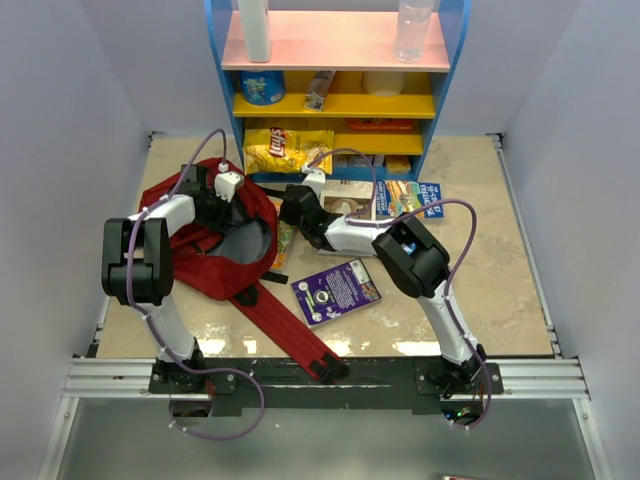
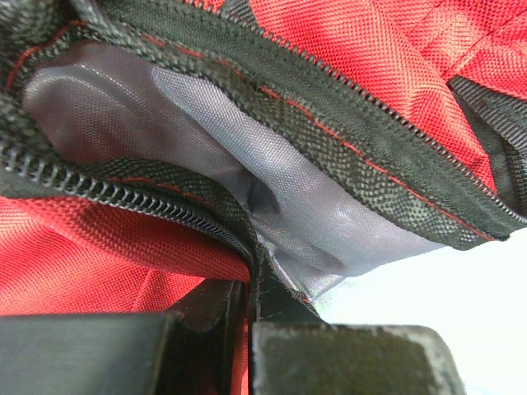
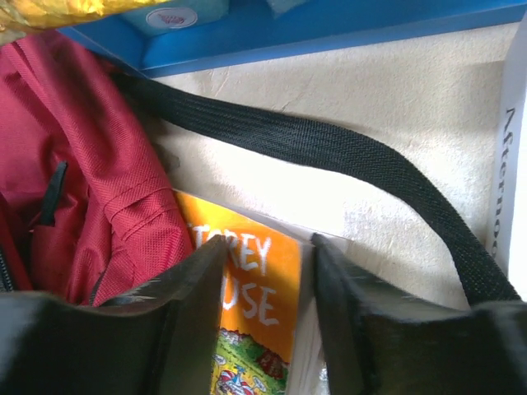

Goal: Pack the student bag
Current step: Pick up the book from the center of the board.

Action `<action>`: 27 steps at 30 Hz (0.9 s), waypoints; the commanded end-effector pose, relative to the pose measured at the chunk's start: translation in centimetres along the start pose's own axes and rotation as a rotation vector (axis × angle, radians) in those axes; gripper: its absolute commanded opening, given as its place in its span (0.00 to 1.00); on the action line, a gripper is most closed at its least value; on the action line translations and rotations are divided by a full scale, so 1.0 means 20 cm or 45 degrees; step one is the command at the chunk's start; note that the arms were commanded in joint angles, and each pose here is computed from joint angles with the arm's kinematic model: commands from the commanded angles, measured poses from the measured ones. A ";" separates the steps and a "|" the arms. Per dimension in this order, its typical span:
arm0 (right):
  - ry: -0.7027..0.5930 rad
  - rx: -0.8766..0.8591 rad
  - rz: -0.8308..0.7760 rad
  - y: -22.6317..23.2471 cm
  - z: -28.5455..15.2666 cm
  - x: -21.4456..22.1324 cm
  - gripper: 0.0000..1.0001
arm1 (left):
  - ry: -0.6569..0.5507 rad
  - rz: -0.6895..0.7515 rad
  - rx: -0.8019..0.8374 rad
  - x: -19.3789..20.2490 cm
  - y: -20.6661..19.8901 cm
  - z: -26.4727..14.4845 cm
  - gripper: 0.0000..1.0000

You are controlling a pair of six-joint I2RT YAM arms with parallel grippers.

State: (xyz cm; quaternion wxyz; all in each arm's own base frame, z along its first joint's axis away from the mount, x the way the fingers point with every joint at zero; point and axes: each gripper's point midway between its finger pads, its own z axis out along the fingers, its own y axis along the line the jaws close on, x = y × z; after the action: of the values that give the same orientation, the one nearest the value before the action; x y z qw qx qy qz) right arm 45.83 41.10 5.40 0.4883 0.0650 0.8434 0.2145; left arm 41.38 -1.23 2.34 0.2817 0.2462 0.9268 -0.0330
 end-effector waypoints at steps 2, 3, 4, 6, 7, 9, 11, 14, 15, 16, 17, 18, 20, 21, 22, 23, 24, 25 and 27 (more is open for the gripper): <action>-0.011 -0.088 0.024 0.12 -0.08 -0.07 0.32 | 0.113 -0.033 0.102 0.18 -0.11 0.08 0.00; -0.015 -0.086 0.026 0.11 -0.08 -0.07 0.26 | 0.112 -0.033 0.103 0.18 -0.12 0.08 0.00; -0.015 -0.086 0.027 0.11 -0.08 -0.07 0.12 | 0.108 -0.032 0.102 0.17 -0.11 0.08 0.00; -0.031 -0.081 0.029 0.11 -0.09 -0.09 0.00 | 0.111 -0.033 0.105 0.18 -0.12 0.08 0.00; -0.048 -0.086 0.032 0.12 -0.10 -0.12 0.00 | 0.105 -0.031 0.100 0.17 -0.11 0.07 0.00; -0.088 -0.105 0.017 0.15 -0.13 -0.18 0.00 | 0.102 -0.026 0.097 0.16 -0.11 0.05 0.00; -0.147 -0.131 0.019 0.19 -0.19 -0.31 0.00 | 0.092 -0.020 0.091 0.13 -0.10 0.02 0.00; -0.259 -0.174 0.009 0.28 -0.33 -0.55 0.00 | 0.063 -0.025 0.087 0.07 -0.08 -0.08 0.00; -0.281 -0.187 -0.005 0.30 -0.37 -0.60 0.00 | 0.033 -0.024 0.090 0.01 -0.07 -0.12 0.00; -0.300 -0.195 -0.006 0.31 -0.41 -0.65 0.00 | 0.008 -0.035 0.075 -0.02 -0.03 -0.17 0.00; -0.346 -0.217 0.008 0.34 -0.50 -0.76 0.00 | 0.017 -0.041 0.085 -0.02 -0.03 -0.21 0.00; -0.365 -0.217 0.005 0.34 -0.54 -0.80 0.00 | -0.022 -0.040 0.079 -0.07 -0.01 -0.26 0.00; -0.421 -0.255 0.027 0.37 -0.68 -0.94 0.00 | -0.051 -0.051 0.057 -0.09 0.04 -0.38 0.00; -0.427 -0.256 0.026 0.37 -0.71 -0.96 0.00 | -0.087 -0.045 0.033 -0.13 0.07 -0.45 0.00; -0.440 -0.265 0.032 0.37 -0.77 -1.00 0.00 | -0.088 -0.055 0.018 -0.13 0.09 -0.48 0.00; -0.456 -0.272 0.041 0.38 -0.81 -1.03 0.00 | -0.073 -0.042 0.020 -0.12 0.08 -0.51 0.00; -0.489 -0.302 0.066 0.39 -0.90 -1.11 0.00 | -0.090 -0.030 0.007 -0.13 0.07 -0.56 0.00; -0.503 -0.319 0.080 0.41 -0.95 -1.14 0.00 | -0.088 -0.029 0.014 -0.12 0.05 -0.59 0.00; -0.532 -0.384 0.115 0.47 -1.09 -1.21 0.00 | -0.135 -0.028 0.012 -0.16 0.03 -0.67 0.00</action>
State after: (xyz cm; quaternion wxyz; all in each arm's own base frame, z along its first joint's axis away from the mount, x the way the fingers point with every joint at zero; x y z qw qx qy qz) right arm 41.49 36.47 29.21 0.6033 0.0495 0.7454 0.2791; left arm 38.24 1.64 10.87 0.2961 0.2185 0.9288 -0.0434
